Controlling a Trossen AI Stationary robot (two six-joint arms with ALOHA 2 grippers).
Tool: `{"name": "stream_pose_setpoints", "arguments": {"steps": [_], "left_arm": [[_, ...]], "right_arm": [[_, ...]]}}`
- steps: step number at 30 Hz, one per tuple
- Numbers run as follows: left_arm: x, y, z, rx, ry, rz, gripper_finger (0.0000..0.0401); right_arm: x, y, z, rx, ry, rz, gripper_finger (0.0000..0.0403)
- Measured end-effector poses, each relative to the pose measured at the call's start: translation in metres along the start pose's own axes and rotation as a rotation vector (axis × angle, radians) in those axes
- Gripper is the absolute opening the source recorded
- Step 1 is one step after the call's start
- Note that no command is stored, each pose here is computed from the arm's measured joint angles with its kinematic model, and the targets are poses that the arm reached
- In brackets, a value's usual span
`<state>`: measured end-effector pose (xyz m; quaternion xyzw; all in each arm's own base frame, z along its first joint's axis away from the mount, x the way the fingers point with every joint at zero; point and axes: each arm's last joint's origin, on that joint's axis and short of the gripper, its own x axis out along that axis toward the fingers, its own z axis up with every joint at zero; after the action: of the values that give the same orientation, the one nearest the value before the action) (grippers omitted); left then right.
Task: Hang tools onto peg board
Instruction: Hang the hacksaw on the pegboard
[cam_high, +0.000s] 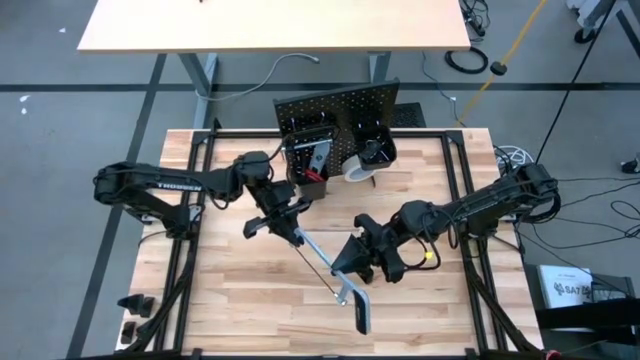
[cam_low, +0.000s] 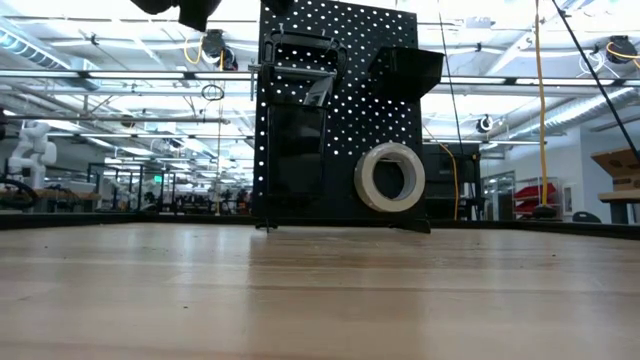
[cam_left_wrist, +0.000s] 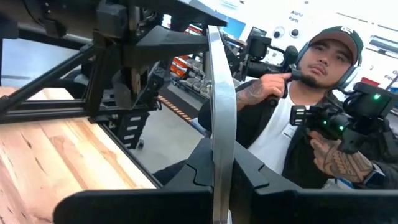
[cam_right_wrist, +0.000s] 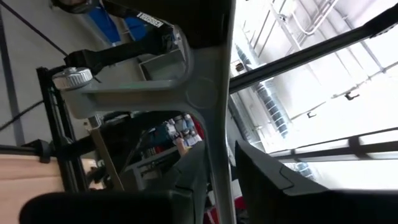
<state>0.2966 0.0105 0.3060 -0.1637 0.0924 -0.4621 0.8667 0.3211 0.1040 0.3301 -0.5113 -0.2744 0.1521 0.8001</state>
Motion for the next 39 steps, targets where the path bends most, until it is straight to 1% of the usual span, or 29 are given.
{"name": "stream_pose_setpoints", "arguments": {"steps": [7,9,11,14,18,21,23,25,28,30,33,35,37,39], "left_arm": [[-0.002,0.012,-0.002,-0.012,-0.018,0.023,0.0012],[-0.002,0.013,-0.003,-0.015,-0.017,0.023,0.0012],[-0.002,0.013,-0.002,-0.013,-0.017,0.022,0.0013],[-0.002,0.014,-0.004,-0.025,-0.011,0.023,0.0036],[-0.001,0.014,-0.004,-0.032,-0.026,0.071,0.0074],[-0.002,0.015,-0.005,-0.047,-0.024,0.086,0.0092],[-0.008,0.016,-0.004,-0.053,-0.019,0.08,0.0099],[-0.019,0.016,-0.002,-0.088,-0.01,0.077,0.0102],[-0.033,0.016,0.001,-0.127,-0.014,0.114,0.0103],[-0.042,0.012,0.004,-0.104,-0.022,0.136,0.0104],[-0.055,0.004,0.014,-0.04,-0.048,0.144,0.0104],[-0.064,0.003,0.016,-0.045,-0.062,0.174,0.0104],[-0.072,-0.002,0.019,-0.049,-0.073,0.196,0.0104],[-0.074,-0.016,0.026,0.004,-0.092,0.205,0.0104]], "right_arm": [[0.0,0.002,0.0,0.023,-0.003,0.021,0.0077],[0.0,0.002,-0.001,0.039,0.009,0.022,0.007],[0.0,0.003,-0.002,0.039,0.029,0.02,0.0052],[0.0,0.0,-0.002,0.017,0.069,-0.01,0.0019],[-0.001,0.002,-0.004,0.055,0.13,-0.015,0.0018],[-0.001,-0.001,-0.001,0.103,0.197,-0.059,0.0017],[-0.003,-0.003,0.003,0.113,0.252,-0.079,0.0017],[-0.005,-0.004,0.007,0.12,0.311,-0.087,0.0017],[-0.009,-0.009,0.016,0.126,0.391,-0.113,0.0017],[-0.011,-0.012,0.021,0.135,0.417,-0.12,0.0017],[-0.014,-0.009,0.025,0.181,0.449,-0.086,0.0017],[-0.017,-0.007,0.027,0.201,0.507,-0.074,0.0016],[-0.019,-0.01,0.028,0.218,0.582,-0.128,0.0016],[-0.021,-0.011,0.027,0.226,0.668,-0.189,0.0016]]}}
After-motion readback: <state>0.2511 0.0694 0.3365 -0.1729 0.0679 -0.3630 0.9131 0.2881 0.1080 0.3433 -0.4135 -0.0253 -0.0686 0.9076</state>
